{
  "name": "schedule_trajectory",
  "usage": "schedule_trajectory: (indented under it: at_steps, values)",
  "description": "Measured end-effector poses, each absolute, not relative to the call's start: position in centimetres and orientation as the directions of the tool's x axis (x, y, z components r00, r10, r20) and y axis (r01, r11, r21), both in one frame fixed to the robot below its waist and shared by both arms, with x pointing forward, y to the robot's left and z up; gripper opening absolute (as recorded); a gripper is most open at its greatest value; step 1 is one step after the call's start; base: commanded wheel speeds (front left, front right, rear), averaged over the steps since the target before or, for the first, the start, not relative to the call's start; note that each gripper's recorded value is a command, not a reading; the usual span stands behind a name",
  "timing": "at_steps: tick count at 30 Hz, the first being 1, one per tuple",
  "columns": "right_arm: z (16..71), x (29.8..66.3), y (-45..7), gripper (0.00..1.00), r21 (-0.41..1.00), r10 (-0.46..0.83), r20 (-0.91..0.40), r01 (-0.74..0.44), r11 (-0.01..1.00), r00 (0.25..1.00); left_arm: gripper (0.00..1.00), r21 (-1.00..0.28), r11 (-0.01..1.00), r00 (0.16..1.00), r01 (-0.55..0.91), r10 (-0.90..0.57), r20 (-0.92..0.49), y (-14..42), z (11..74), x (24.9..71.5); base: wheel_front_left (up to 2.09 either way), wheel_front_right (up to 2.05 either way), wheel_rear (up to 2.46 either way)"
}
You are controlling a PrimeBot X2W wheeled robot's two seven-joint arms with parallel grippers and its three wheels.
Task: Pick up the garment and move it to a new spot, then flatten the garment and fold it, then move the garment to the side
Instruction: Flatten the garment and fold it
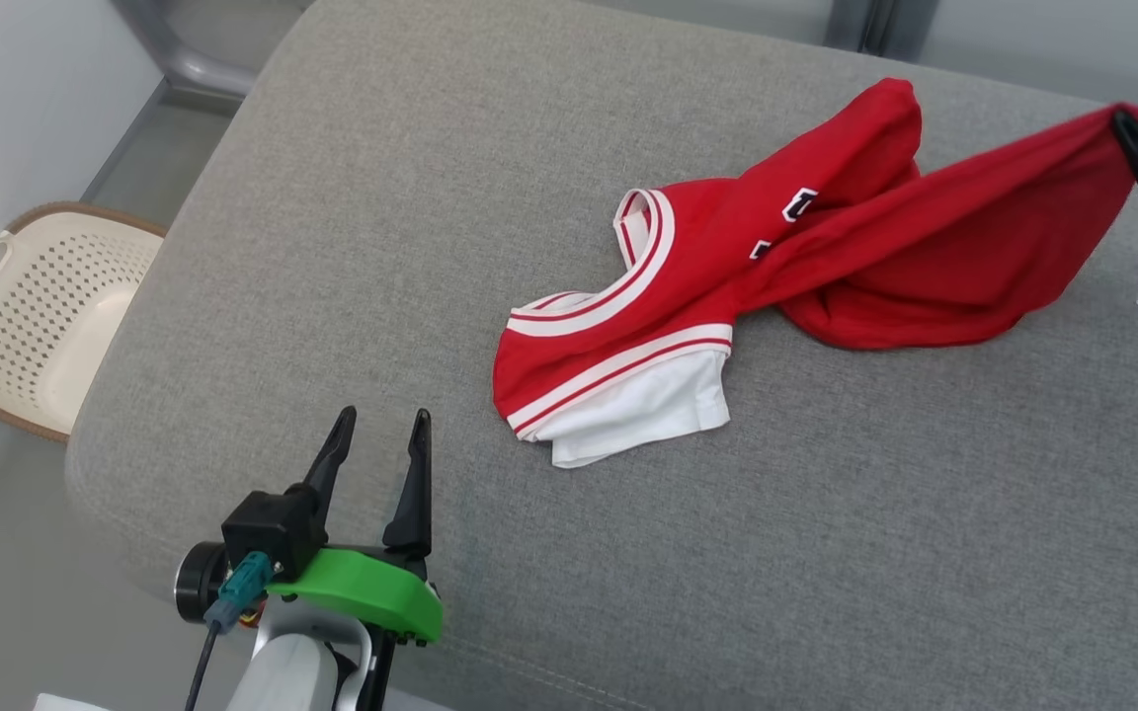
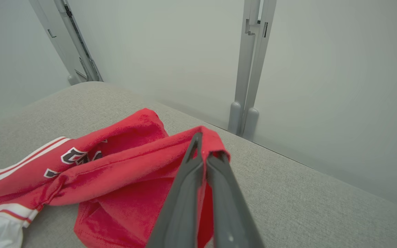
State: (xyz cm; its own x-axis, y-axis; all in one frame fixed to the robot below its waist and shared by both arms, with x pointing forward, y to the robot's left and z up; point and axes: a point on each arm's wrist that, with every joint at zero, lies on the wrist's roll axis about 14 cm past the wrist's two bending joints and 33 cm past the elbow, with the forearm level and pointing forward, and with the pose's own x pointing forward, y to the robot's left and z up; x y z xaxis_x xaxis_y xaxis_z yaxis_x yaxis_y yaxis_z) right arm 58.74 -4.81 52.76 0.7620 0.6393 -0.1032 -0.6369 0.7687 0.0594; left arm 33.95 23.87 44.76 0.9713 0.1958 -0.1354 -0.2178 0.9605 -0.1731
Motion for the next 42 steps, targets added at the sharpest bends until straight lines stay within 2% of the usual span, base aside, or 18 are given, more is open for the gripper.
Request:
schedule_trajectory:
  at_steps: [2,8,15,21,22,23,28,31,33,36,39,42]
  values:
    - [52.8,57.6,-6.5,0.00,0.038,0.633,-0.113,-0.634,0.773,0.766,1.00,-0.171,0.962,0.973,-0.215,0.195,-0.122,24.0,45.2,33.8,0.00,0.00,0.00]
    - [50.6,53.0,-9.6,0.00,0.098,0.627,-0.189,-0.621,0.777,0.755,1.00,-0.171,0.960,0.972,-0.222,0.205,-0.112,24.4,45.4,32.7,0.00,0.00,0.00]
    - [44.2,46.0,-12.9,0.00,0.231,0.583,-0.374,-0.537,0.811,0.721,1.00,-0.176,0.964,0.977,-0.200,0.183,-0.106,23.8,45.4,32.6,0.00,0.00,0.00]
    - [40.3,41.5,-15.4,0.00,0.248,0.516,-0.509,-0.457,0.854,0.689,1.00,-0.173,0.972,0.985,-0.158,0.143,-0.093,23.0,45.7,33.2,0.00,0.00,0.00]
    - [39.8,40.7,-15.4,0.27,0.256,0.513,-0.526,-0.449,0.856,0.678,1.00,-0.171,0.973,0.986,-0.152,0.138,-0.090,22.9,45.8,33.2,0.00,0.00,0.00]
    - [39.4,40.1,-15.3,1.00,0.253,0.512,-0.542,-0.452,0.855,0.666,1.00,-0.169,0.975,0.987,-0.146,0.133,-0.089,22.9,45.8,33.3,0.00,0.00,0.00]
    - [38.3,37.7,-15.9,1.00,0.265,0.489,-0.599,-0.419,0.868,0.634,1.00,-0.166,0.978,0.990,-0.126,0.113,-0.085,22.4,46.0,33.3,0.00,0.00,0.00]
    - [39.1,38.0,-17.9,1.00,0.224,0.444,-0.596,-0.393,0.892,0.669,1.00,-0.160,0.979,0.990,-0.124,0.112,-0.087,22.5,46.0,33.1,0.00,0.00,0.00]
    - [40.7,38.7,-19.3,1.00,0.197,0.416,-0.556,-0.372,0.907,0.720,1.00,-0.154,0.982,0.991,-0.114,0.101,-0.088,22.4,46.0,33.2,0.00,0.00,0.00]
    - [44.4,40.5,-20.7,1.00,0.166,0.388,-0.425,-0.351,0.922,0.818,1.00,-0.153,0.983,0.993,-0.102,0.092,-0.072,22.2,46.6,33.6,0.00,0.00,0.00]
    - [49.2,42.1,-21.5,1.00,0.142,0.362,-0.222,-0.338,0.931,0.905,1.00,-0.152,0.984,0.995,-0.089,0.080,-0.064,21.9,46.9,33.7,0.00,0.00,0.00]
    - [52.3,42.2,-21.0,1.00,0.147,0.349,-0.064,-0.337,0.930,0.935,1.00,-0.151,0.986,0.996,-0.071,0.063,-0.060,21.4,47.1,34.0,0.00,0.00,0.00]
